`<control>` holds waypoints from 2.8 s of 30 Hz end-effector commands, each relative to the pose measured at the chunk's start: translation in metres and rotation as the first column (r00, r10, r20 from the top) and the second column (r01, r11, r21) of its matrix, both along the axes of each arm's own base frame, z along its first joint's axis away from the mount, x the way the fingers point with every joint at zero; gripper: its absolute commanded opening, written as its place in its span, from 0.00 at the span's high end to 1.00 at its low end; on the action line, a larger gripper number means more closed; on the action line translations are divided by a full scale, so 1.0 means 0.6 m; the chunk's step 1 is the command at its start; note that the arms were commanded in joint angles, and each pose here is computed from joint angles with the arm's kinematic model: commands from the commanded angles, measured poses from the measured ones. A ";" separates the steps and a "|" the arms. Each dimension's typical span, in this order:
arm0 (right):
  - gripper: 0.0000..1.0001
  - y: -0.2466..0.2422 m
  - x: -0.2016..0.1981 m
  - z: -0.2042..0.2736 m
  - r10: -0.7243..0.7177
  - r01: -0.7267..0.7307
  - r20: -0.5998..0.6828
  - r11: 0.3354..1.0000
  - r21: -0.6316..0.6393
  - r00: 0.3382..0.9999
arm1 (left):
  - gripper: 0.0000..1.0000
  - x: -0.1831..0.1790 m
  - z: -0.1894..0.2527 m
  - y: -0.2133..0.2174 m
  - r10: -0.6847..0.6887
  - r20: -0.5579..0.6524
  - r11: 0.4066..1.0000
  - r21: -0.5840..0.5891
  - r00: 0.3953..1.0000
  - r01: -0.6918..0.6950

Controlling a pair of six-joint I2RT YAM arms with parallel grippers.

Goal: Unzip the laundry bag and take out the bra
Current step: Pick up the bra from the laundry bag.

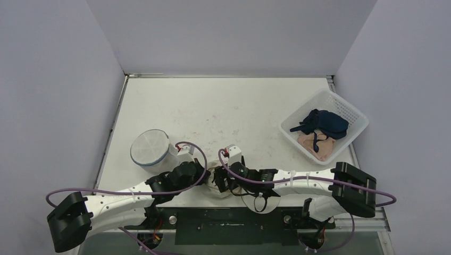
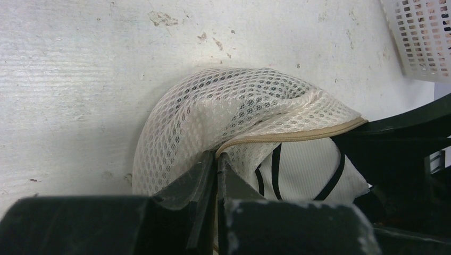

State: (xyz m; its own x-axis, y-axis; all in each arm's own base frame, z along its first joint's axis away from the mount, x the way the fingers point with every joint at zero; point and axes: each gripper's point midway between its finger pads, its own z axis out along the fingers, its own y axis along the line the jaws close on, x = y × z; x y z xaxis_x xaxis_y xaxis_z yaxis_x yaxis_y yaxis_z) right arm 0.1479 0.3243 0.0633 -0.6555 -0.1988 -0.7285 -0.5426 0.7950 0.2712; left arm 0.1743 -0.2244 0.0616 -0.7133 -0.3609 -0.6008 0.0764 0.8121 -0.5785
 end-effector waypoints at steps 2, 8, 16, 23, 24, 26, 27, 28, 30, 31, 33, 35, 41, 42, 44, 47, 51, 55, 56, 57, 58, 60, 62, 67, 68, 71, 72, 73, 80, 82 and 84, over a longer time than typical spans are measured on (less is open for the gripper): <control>0.29 0.035 -0.007 0.008 0.037 -0.035 -0.037 0.998 0.047 0.999 | 1.00 0.005 0.012 -0.012 -0.007 0.011 0.999 -0.037 1.000 0.007; 0.47 0.040 -0.011 0.002 0.040 -0.037 -0.052 0.998 0.049 0.998 | 1.00 0.005 0.012 -0.015 -0.011 0.010 0.999 -0.039 1.000 0.011; 0.79 0.042 -0.007 0.026 0.027 -0.024 -0.041 0.996 0.082 0.999 | 1.00 0.005 0.014 -0.015 -0.012 0.012 0.999 -0.041 1.000 0.013; 0.95 0.029 -0.002 0.082 0.026 -0.036 0.057 0.985 0.171 0.998 | 1.00 0.005 0.022 -0.016 -0.013 0.016 0.998 -0.053 1.000 0.014; 0.95 0.027 -0.003 0.092 0.046 -0.060 0.082 0.982 0.179 0.996 | 1.00 0.004 0.025 -0.017 -0.015 0.018 0.998 -0.057 1.000 0.016; 0.95 0.026 -0.007 0.114 0.084 -0.107 0.124 0.975 0.192 0.989 | 1.00 0.007 0.036 -0.018 -0.011 0.026 0.998 -0.065 1.000 0.013; 0.95 0.024 -0.008 0.122 0.103 -0.130 0.144 0.973 0.189 0.984 | 1.00 0.007 0.042 -0.018 -0.011 0.031 0.997 -0.071 0.999 0.013; 0.95 0.022 -0.011 0.132 0.120 -0.151 0.164 0.970 0.191 0.979 | 1.00 0.008 0.048 -0.019 -0.010 0.036 0.997 -0.078 0.999 0.013; 0.95 0.015 -0.013 0.144 0.142 -0.179 0.196 0.966 0.186 0.970 | 1.00 0.009 0.058 -0.019 -0.008 0.046 0.996 -0.090 0.999 0.012; 0.95 0.010 -0.014 0.151 0.142 -0.184 0.212 0.964 0.190 0.967 | 1.00 0.010 0.063 -0.020 -0.008 0.052 0.995 -0.098 0.999 0.013; 0.95 0.001 -0.014 0.167 0.140 -0.194 0.248 0.958 0.210 0.959 | 1.00 0.010 0.071 -0.022 -0.008 0.059 0.994 -0.110 0.998 0.015; 0.95 -0.004 -0.018 0.185 0.153 -0.223 0.285 0.947 0.231 0.946 | 1.00 0.007 0.068 -0.017 -0.008 0.047 0.995 -0.094 0.999 0.012; 0.95 -0.006 -0.031 0.175 0.256 -0.300 0.328 0.950 0.090 0.909 | 1.00 0.025 0.137 -0.029 -0.007 0.114 0.991 -0.131 0.993 0.022; 0.95 -0.006 -0.034 0.168 0.271 -0.307 0.327 0.950 0.060 0.905 | 1.00 0.028 0.150 -0.033 -0.011 0.128 0.990 -0.135 0.992 0.028; 0.95 -0.005 -0.039 0.155 0.295 -0.316 0.323 0.949 0.012 0.899 | 1.00 0.035 0.175 -0.043 -0.023 0.152 0.990 -0.136 0.988 0.044; 0.95 -0.001 -0.045 0.143 0.307 -0.315 0.334 0.949 -0.031 0.891 | 1.00 0.046 0.192 -0.056 -0.038 0.163 0.992 -0.114 0.986 0.057; 0.95 -0.003 -0.047 0.148 0.288 -0.290 0.379 0.956 -0.052 0.880 | 1.00 0.057 0.202 -0.064 -0.042 0.171 0.994 -0.095 0.984 0.059; 0.95 -0.008 -0.057 0.177 0.253 -0.269 0.454 0.963 -0.029 0.854 | 1.00 0.067 0.178 -0.055 -0.025 0.145 0.998 -0.051 0.989 0.032; 0.95 -0.010 -0.056 0.187 0.233 -0.259 0.472 0.966 -0.009 0.851 | 1.00 0.068 0.170 -0.053 -0.021 0.135 0.999 -0.042 0.991 0.027; 0.95 -0.014 -0.053 0.197 0.208 -0.242 0.486 0.970 0.007 0.849 | 1.00 0.068 0.162 -0.051 -0.021 0.125 0.999 -0.035 0.992 0.026; 0.95 -0.020 -0.048 0.207 0.181 -0.223 0.498 0.974 0.026 0.848 | 1.00 0.067 0.155 -0.050 -0.021 0.119 0.999 -0.031 0.993 0.024; 0.95 -0.033 -0.037 0.224 0.114 -0.172 0.516 0.983 0.065 0.849 | 1.00 0.065 0.143 -0.048 -0.022 0.110 0.999 -0.032 0.994 0.026; 0.95 -0.048 -0.025 0.238 0.043 -0.116 0.526 0.988 0.107 0.850 | 1.00 0.061 0.135 -0.046 -0.024 0.108 0.999 -0.040 0.994 0.029; 0.95 -0.074 -0.004 0.258 -0.120 0.007 0.505 0.976 0.220 0.855 | 1.00 0.058 0.124 -0.036 -0.012 0.123 0.998 -0.058 0.992 0.019; 0.95 -0.076 -0.001 0.258 -0.141 0.027 0.497 0.973 0.230 0.856 | 1.00 0.058 0.124 -0.035 -0.008 0.128 0.998 -0.062 0.992 0.016; 0.95 -0.079 0.011 0.252 -0.198 0.082 0.462 0.962 0.259 0.865 | 1.00 0.059 0.121 -0.032 -0.001 0.142 0.997 -0.075 0.990 0.012; 0.95 -0.077 0.013 0.250 -0.205 0.087 0.448 0.959 0.269 0.870 | 1.00 0.059 0.120 -0.033 0.000 0.145 0.997 -0.081 0.989 0.012; 0.95 -0.074 0.016 0.248 -0.210 0.092 0.436 0.957 0.276 0.875 | 1.00 0.058 0.118 -0.032 0.001 0.147 0.996 -0.085 0.989 0.011; 0.95 -0.087 0.045 0.233 -0.306 0.175 0.306 0.905 0.387 0.901 | 1.00 0.055 0.088 -0.028 0.003 0.151 0.995 -0.097 0.989 0.012; 0.95 -0.092 0.048 0.243 -0.318 0.171 0.279 0.878 0.446 0.906 | 1.00 0.052 0.077 -0.026 0.001 0.153 0.995 -0.102 0.988 0.015; 0.95 -0.093 0.048 0.256 -0.319 0.156 0.261 0.854 0.497 0.911 | 1.00 0.049 0.071 -0.024 0.002 0.152 0.994 -0.111 0.988 0.015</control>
State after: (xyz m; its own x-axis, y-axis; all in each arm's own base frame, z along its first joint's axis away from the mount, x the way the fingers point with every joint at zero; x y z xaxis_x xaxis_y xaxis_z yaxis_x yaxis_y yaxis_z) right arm 0.1731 0.2629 0.1750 -0.3470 0.1032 -0.9322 -0.4751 0.8376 0.2696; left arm 0.1989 -0.2365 0.0970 -0.6516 -0.3804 -0.6563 0.1590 0.7775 -0.6084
